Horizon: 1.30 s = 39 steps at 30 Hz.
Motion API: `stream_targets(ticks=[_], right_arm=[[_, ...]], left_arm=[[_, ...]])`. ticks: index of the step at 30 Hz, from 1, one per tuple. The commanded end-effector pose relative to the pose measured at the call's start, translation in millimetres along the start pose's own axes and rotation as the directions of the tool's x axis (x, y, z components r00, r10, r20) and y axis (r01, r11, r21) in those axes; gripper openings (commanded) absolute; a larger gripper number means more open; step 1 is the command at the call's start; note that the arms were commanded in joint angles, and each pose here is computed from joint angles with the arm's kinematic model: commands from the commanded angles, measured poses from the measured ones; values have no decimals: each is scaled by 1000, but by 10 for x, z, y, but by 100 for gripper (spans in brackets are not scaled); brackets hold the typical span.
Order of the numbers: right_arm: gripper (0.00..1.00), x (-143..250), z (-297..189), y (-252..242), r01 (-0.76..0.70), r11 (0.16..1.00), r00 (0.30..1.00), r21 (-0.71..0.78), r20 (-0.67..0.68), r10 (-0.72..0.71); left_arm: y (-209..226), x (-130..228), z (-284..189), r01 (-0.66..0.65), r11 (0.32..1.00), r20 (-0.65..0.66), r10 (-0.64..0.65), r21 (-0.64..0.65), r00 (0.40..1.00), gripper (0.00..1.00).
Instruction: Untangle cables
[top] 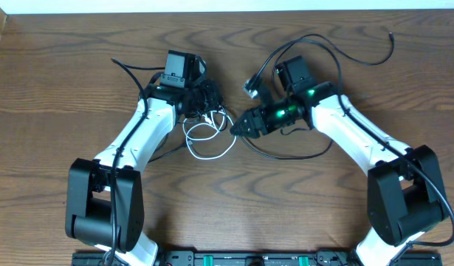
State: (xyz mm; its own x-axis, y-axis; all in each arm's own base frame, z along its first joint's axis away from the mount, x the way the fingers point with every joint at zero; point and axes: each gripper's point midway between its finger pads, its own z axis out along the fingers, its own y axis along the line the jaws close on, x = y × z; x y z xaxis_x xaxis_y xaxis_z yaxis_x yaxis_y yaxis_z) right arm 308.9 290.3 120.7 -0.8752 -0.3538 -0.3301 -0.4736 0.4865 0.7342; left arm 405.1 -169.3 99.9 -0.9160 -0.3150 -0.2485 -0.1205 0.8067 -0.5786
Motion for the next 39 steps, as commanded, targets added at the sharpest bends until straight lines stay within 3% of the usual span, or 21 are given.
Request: stream_targets(ticks=[1, 6, 9, 14, 18, 25, 31, 35, 39], right_arm=[[55, 265, 168, -105, -19, 997, 997, 68, -79, 24], [54, 435, 241, -349, -57, 976, 991, 212, -104, 80], [60, 403, 244, -436, -43, 967, 993, 251, -92, 68], [62, 389, 292, -450, -59, 970, 993, 237, -87, 81], [60, 371, 299, -338, -68, 983, 993, 172, -87, 84], [63, 26, 209, -59, 66, 993, 998, 98, -4, -66], [64, 289, 368, 112, 74, 994, 993, 83, -103, -65], [65, 410, 486, 99, 110, 981, 985, 158, -150, -86], [66, 376, 505, 120, 134, 975, 984, 176, -144, -109]], left_arm=[[3, 9, -4, 67, 998, -22, -66, 22, 998, 7], [-22, 22, -50, 92, 993, -60, -88, 76, 994, 7], [-37, 35, -104, 122, 985, -98, -110, 125, 989, 7], [-111, 90, -140, 139, 974, -144, -114, 177, 983, 7], [-43, 52, -124, 137, 981, -117, -121, 140, 986, 7], [8, 66, -118, 133, 984, -115, -120, 115, 986, 7], [45, 47, -112, 133, 987, -101, -123, 95, 987, 7], [50, 51, -111, 133, 987, -102, -124, 92, 987, 7], [51, 51, -111, 133, 987, -102, -123, 92, 987, 7]])
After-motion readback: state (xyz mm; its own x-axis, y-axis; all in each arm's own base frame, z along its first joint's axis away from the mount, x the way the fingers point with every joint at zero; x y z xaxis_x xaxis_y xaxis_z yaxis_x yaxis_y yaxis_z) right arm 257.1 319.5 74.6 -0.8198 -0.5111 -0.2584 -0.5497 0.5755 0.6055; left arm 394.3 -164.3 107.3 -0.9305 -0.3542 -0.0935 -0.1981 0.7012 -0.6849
